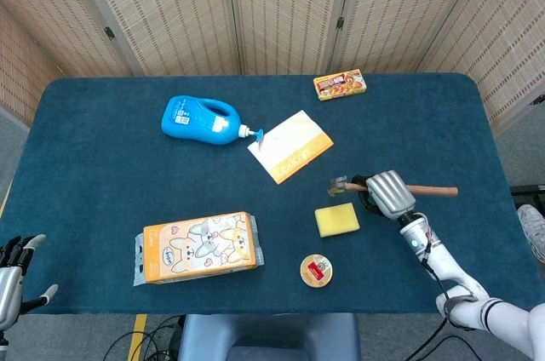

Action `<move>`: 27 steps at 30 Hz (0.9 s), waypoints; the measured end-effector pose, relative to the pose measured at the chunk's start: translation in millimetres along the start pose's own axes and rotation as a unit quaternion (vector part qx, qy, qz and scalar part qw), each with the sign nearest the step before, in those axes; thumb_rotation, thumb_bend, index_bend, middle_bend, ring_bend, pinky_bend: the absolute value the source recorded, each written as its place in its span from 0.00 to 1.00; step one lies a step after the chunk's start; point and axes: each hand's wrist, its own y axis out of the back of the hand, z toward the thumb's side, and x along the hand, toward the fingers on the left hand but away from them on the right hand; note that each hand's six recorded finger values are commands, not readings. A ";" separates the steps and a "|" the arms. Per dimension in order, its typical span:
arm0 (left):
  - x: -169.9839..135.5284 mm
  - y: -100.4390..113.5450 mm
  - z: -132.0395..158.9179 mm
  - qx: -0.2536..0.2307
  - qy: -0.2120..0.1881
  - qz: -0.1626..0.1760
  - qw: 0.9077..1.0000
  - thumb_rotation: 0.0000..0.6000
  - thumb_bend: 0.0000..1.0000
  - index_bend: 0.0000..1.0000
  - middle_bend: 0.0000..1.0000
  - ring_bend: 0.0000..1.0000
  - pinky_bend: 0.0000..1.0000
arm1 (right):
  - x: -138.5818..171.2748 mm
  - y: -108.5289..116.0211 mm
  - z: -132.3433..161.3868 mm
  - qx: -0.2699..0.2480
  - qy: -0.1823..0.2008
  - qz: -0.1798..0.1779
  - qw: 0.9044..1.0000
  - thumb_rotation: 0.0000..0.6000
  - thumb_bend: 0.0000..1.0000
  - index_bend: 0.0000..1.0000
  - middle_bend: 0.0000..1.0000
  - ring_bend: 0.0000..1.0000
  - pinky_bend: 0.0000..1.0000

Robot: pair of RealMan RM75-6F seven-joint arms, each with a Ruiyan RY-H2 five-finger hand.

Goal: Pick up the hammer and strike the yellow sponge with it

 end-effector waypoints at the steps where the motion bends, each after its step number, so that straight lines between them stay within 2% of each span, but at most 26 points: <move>1: 0.0 0.5 0.0 0.001 0.000 0.000 1.000 1.00 0.21 0.17 0.20 0.12 0.18 | -4.1 -1.7 -0.2 -0.002 -0.001 0.001 1.000 1.00 0.73 0.81 0.81 0.72 0.75; 4: -0.5 1.4 -0.4 0.002 0.002 0.000 1.000 1.00 0.21 0.17 0.20 0.12 0.18 | -18.3 -7.6 0.3 -0.015 -0.007 0.002 1.000 1.00 0.69 0.76 0.76 0.68 0.75; 6: -1.3 1.5 -1.3 0.002 0.004 -0.001 1.000 1.00 0.21 0.17 0.20 0.12 0.18 | -26.0 -11.8 0.7 -0.037 -0.011 0.004 0.999 1.00 0.65 0.60 0.67 0.59 0.67; 8: -2.6 1.3 -2.5 0.002 0.006 -0.002 1.000 1.00 0.21 0.17 0.20 0.12 0.18 | -32.4 -17.9 2.5 -0.066 -0.016 0.011 0.998 1.00 0.61 0.42 0.53 0.46 0.52; 11: -4.0 1.7 -4.2 0.003 0.009 -0.002 1.000 1.00 0.21 0.17 0.20 0.12 0.18 | -40.0 -27.3 -2.5 -0.092 -0.029 0.030 0.995 1.00 0.56 0.12 0.28 0.23 0.24; 13: -4.2 2.4 -5.0 0.003 0.010 -0.001 1.000 1.00 0.21 0.17 0.20 0.12 0.18 | -42.1 -30.8 -5.5 -0.101 -0.034 0.039 0.994 1.00 0.56 0.02 0.20 0.16 0.17; 17: -3.0 2.3 -4.8 0.000 0.009 -0.001 1.000 1.00 0.21 0.17 0.20 0.12 0.18 | -39.0 -24.1 -11.3 -0.102 -0.031 0.028 0.994 1.00 0.53 0.00 0.12 0.09 0.14; 18: -2.4 2.1 -4.0 0.000 0.008 -0.001 1.000 1.00 0.21 0.17 0.20 0.12 0.18 | -37.1 -20.1 -14.0 -0.100 -0.031 0.022 0.994 1.00 0.49 0.00 0.12 0.09 0.13; 20: -1.0 1.8 -1.6 -0.001 0.003 0.000 1.000 1.00 0.21 0.17 0.20 0.12 0.18 | -30.9 -8.4 -22.5 -0.095 -0.031 0.006 0.995 1.00 0.33 0.00 0.12 0.09 0.10; 22: 0.4 2.0 0.1 -0.001 0.000 0.001 1.000 1.00 0.21 0.17 0.20 0.12 0.18 | -24.1 1.4 -29.4 -0.093 -0.032 -0.004 0.995 1.00 0.26 0.00 0.12 0.09 0.10; 27: 5.4 3.5 5.3 -0.009 -0.008 0.010 1.000 1.00 0.21 0.17 0.20 0.12 0.18 | 4.5 27.5 -45.5 -0.082 -0.040 -0.025 0.996 1.00 0.26 0.00 0.16 0.09 0.10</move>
